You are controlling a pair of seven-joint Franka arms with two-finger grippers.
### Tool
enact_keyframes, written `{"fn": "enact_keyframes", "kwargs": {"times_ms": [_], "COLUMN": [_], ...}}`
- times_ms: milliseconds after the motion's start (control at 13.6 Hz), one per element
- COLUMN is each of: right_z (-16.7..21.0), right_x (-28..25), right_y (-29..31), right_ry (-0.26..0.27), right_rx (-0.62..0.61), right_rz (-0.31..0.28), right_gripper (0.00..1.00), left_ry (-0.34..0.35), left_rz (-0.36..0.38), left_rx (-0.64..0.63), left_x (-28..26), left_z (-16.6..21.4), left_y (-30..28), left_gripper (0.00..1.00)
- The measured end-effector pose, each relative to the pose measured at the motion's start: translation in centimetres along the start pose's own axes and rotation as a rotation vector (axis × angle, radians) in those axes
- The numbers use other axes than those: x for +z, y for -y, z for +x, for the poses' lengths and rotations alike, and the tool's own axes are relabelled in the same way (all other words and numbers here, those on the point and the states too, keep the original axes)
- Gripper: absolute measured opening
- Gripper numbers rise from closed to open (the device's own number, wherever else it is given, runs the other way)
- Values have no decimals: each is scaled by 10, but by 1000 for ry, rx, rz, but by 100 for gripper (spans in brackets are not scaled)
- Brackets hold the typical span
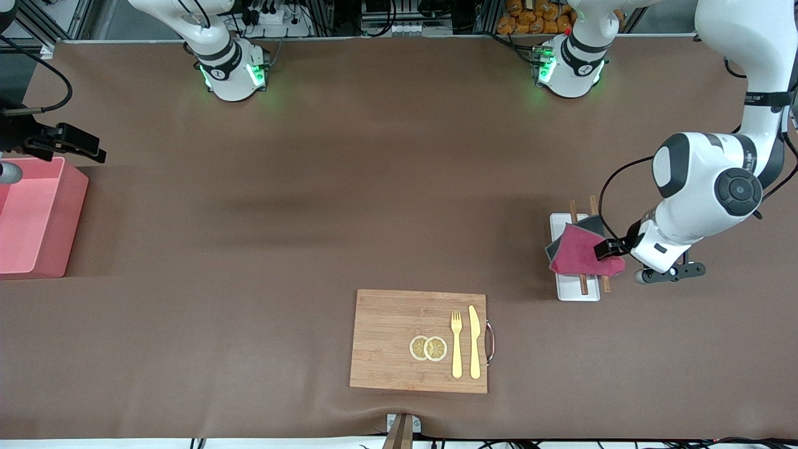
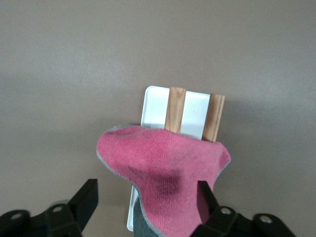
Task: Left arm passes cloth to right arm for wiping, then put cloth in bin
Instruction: 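Reach the left gripper down and grasp the pink cloth on the tray, then lift the cloth with the left gripper while the right gripper reaches toward it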
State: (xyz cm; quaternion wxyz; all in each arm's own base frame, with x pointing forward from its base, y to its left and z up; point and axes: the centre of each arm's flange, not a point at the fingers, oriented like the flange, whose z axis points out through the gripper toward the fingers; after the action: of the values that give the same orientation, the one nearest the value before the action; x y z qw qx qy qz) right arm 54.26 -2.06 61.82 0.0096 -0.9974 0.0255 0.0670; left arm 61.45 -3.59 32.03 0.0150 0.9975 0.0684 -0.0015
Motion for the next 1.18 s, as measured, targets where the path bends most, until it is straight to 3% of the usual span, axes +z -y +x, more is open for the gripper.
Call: {"fn": "enact_keyframes", "kwargs": {"times_ms": [74,368,589,736,957,1178], "right_z": [0,18,37,43,41,44], "right_x": [1,19,41,51,51,58], "right_y": [0,7,40,63,80,79], "right_ry": [1,15,16,28,29,45], "right_rx": [1,-12,-66,-104,-133,-131], "right_rz": [0,-2,-9,-16,-21,-23], "right_gripper": [100,100,100,100,100,100], "left_ry": [8,21,22,22,12,11], "left_rz": [1,2,1,0,-3,-3], "left_rx": [-4,-23,-29,-26,-22,-22], "left_x": [4,12,12,12,7,6], "left_z": [-1,-2,-3,-4,-3,-3], "left_y": [0,0,-4,-6,-11,-12], "left_gripper": [72,63,50,25,4,4]}}
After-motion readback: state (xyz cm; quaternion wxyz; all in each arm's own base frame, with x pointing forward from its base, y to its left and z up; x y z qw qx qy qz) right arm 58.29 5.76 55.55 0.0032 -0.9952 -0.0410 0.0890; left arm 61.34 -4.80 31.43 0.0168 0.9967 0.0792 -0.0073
